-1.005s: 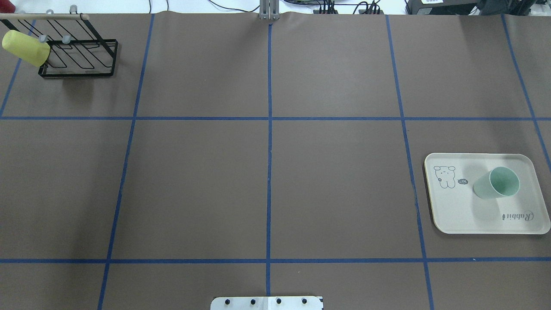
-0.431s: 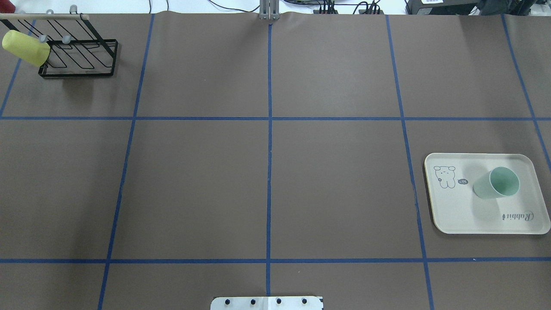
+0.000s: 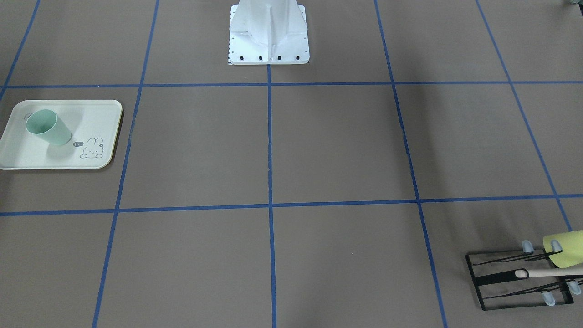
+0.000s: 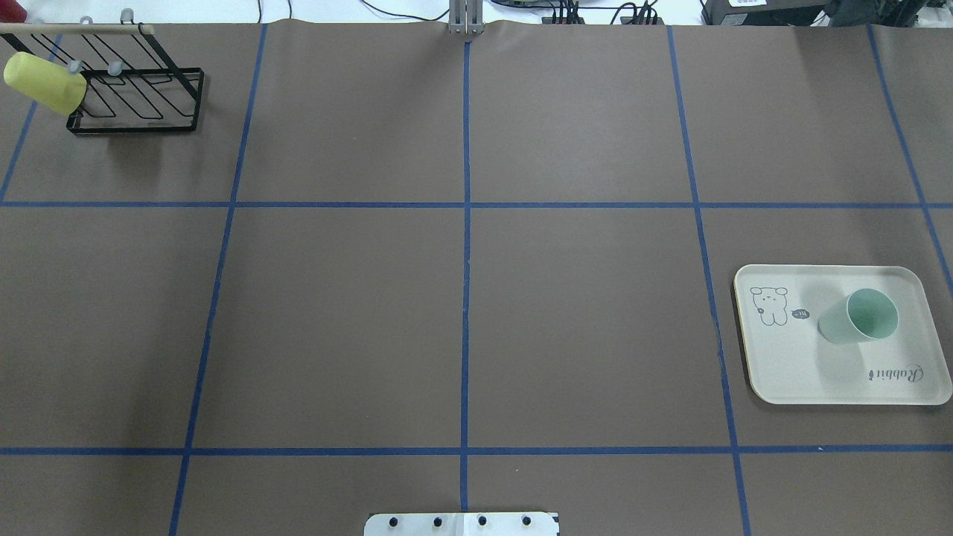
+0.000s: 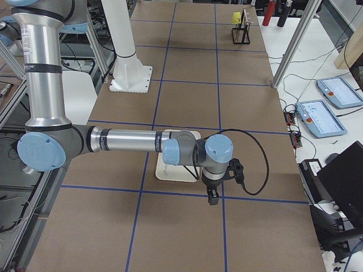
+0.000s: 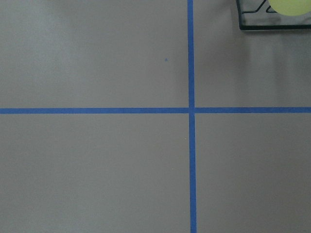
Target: Left arm grabs green cup and hands to right arm on tray
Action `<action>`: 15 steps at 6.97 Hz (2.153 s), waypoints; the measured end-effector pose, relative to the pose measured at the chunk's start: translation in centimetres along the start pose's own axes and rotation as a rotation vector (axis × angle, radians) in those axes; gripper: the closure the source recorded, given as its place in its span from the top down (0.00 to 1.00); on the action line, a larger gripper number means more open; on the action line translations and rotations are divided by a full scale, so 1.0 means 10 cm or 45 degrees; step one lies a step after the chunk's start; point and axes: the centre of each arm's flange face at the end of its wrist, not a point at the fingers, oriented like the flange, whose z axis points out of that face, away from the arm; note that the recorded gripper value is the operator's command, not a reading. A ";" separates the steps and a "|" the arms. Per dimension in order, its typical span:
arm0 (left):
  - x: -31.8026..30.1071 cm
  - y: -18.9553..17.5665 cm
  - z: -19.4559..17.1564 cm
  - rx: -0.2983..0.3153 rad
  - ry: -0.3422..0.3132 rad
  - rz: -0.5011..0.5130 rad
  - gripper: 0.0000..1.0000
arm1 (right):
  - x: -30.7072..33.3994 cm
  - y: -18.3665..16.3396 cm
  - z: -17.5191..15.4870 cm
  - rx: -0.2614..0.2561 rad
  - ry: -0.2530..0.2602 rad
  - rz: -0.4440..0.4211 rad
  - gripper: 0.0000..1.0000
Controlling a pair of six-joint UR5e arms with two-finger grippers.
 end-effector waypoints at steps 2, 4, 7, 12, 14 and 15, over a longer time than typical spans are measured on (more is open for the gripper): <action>0.02 -0.01 -0.01 -0.010 0.000 -0.008 1.00 | -0.07 -0.04 -0.02 0.014 -0.045 0.007 1.00; 0.03 -0.01 0.01 -0.036 -0.001 -0.024 1.00 | -0.09 -0.05 -0.01 0.013 -0.066 0.011 1.00; 0.06 0.00 0.07 -0.057 0.000 -0.018 1.00 | -0.09 -0.05 0.01 0.010 -0.069 0.012 1.00; 0.01 0.03 0.13 -0.073 -0.002 -0.028 1.00 | -0.12 -0.07 -0.02 0.018 -0.069 0.003 1.00; -0.06 0.05 0.20 -0.087 -0.005 -0.036 1.00 | -0.12 -0.08 -0.02 0.020 -0.069 0.001 1.00; -0.08 0.06 0.22 -0.092 -0.005 -0.039 1.00 | -0.13 -0.08 -0.02 0.019 -0.069 0.000 1.00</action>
